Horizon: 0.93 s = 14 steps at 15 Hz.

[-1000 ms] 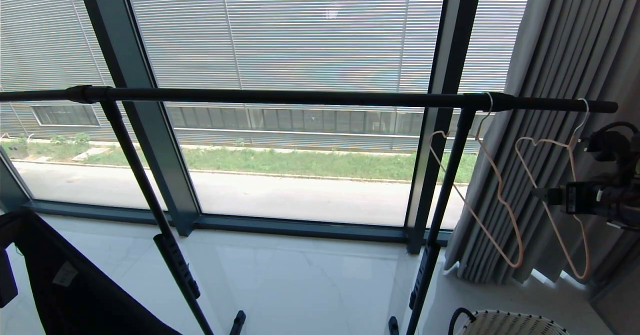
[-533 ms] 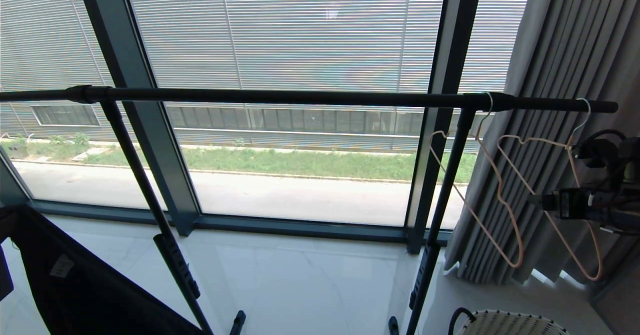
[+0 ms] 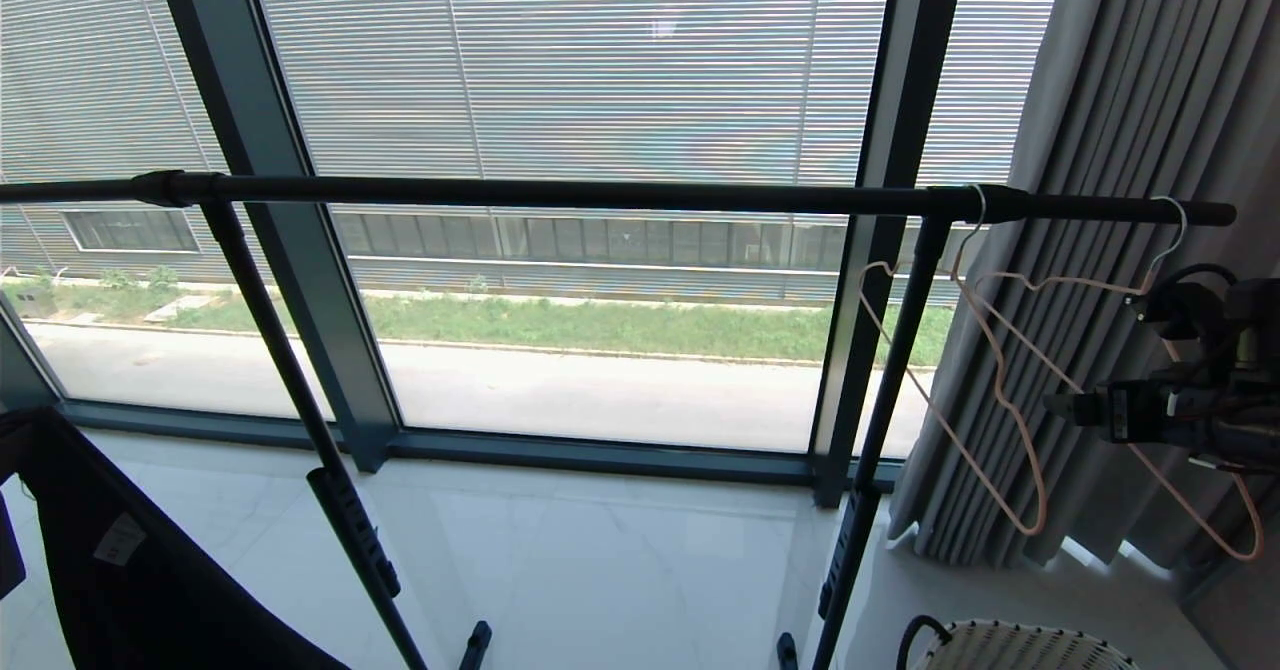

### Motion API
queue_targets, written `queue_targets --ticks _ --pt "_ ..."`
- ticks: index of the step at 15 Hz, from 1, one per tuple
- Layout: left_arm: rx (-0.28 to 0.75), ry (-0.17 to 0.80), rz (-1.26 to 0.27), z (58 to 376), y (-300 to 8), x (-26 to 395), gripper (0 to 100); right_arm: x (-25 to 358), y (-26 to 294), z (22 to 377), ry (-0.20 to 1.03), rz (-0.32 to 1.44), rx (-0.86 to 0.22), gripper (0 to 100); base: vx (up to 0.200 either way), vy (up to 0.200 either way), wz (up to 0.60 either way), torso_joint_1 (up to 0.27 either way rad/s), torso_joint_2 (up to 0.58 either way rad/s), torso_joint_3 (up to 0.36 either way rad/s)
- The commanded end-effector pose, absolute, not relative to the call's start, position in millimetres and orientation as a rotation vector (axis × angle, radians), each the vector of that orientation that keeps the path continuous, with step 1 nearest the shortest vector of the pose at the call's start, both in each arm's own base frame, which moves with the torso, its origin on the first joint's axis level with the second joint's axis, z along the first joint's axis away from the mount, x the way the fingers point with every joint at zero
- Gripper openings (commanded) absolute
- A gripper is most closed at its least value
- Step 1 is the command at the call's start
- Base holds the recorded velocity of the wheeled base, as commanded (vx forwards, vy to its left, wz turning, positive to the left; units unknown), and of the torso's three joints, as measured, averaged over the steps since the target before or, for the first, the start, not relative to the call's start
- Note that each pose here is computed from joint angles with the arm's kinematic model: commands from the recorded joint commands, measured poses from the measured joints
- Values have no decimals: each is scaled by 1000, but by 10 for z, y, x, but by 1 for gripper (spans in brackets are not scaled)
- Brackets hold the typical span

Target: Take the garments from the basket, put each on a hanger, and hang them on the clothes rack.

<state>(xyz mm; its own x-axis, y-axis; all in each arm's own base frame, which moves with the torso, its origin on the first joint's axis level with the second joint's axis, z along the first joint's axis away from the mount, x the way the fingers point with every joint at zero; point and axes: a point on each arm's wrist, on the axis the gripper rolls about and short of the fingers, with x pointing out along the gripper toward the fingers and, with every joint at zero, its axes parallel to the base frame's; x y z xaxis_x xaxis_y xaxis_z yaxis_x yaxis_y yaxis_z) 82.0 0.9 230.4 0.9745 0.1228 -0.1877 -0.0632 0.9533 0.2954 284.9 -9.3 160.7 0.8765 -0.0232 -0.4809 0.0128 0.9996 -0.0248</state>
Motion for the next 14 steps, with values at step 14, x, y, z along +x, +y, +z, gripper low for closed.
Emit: queue_targets --ticks 14 --pt "305 204 94 2309 9 819 0 2941 -58 1504 520 -9 -24 100 0 0 0 0 0 0"
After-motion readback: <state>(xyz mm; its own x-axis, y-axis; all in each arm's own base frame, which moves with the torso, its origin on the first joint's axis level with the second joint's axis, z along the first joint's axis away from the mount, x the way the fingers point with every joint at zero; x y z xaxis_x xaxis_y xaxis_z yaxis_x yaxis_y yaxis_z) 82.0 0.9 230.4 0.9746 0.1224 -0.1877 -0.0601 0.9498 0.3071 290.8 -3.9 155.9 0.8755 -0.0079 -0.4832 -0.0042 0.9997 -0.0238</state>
